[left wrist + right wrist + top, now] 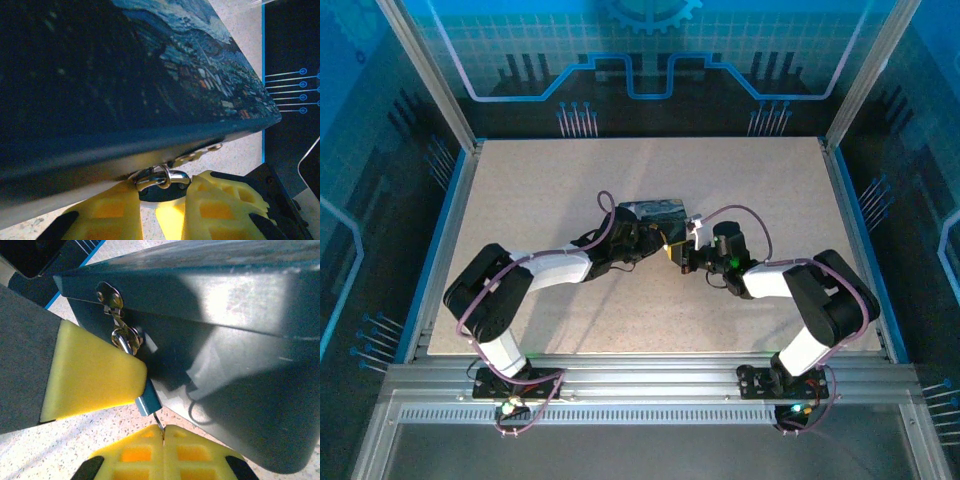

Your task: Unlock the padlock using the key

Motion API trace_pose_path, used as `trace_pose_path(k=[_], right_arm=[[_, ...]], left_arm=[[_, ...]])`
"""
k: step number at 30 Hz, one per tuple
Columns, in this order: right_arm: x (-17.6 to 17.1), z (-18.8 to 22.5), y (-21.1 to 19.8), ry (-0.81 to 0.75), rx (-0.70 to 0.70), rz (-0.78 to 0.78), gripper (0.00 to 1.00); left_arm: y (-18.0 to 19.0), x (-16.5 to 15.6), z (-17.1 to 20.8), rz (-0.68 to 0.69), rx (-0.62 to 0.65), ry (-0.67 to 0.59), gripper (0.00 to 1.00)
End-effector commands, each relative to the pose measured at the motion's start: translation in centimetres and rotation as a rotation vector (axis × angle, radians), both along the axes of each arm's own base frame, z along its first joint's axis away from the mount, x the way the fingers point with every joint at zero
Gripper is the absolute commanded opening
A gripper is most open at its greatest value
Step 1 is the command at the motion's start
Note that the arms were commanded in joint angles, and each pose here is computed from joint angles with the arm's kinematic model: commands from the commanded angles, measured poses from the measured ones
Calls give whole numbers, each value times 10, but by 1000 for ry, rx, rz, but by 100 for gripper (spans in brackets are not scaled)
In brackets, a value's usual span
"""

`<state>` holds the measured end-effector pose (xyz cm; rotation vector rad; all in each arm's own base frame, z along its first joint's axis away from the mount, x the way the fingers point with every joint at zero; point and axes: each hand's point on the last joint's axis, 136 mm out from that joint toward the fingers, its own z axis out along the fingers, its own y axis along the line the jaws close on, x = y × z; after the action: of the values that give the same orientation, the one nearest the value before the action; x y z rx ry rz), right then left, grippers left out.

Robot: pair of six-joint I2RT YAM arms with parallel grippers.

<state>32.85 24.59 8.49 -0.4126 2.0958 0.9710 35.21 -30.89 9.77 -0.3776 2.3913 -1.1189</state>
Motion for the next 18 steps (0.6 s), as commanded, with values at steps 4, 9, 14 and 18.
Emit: trace_pose_path(k=[4,9,14,18], right_arm=[[4,57,31,-144,179,51,0],[-5,31,32,-34,171,5,0],[-14,10,26,54,147,-50,0],[-24,-13,19,167,115,-98,0]], left_arm=[[-21,-34,-32,-122,-9,121,17],[-19,-32,-38,-113,-1,120,19],[-18,-32,-46,-110,6,131,20],[-13,-31,-52,-97,6,138,23]])
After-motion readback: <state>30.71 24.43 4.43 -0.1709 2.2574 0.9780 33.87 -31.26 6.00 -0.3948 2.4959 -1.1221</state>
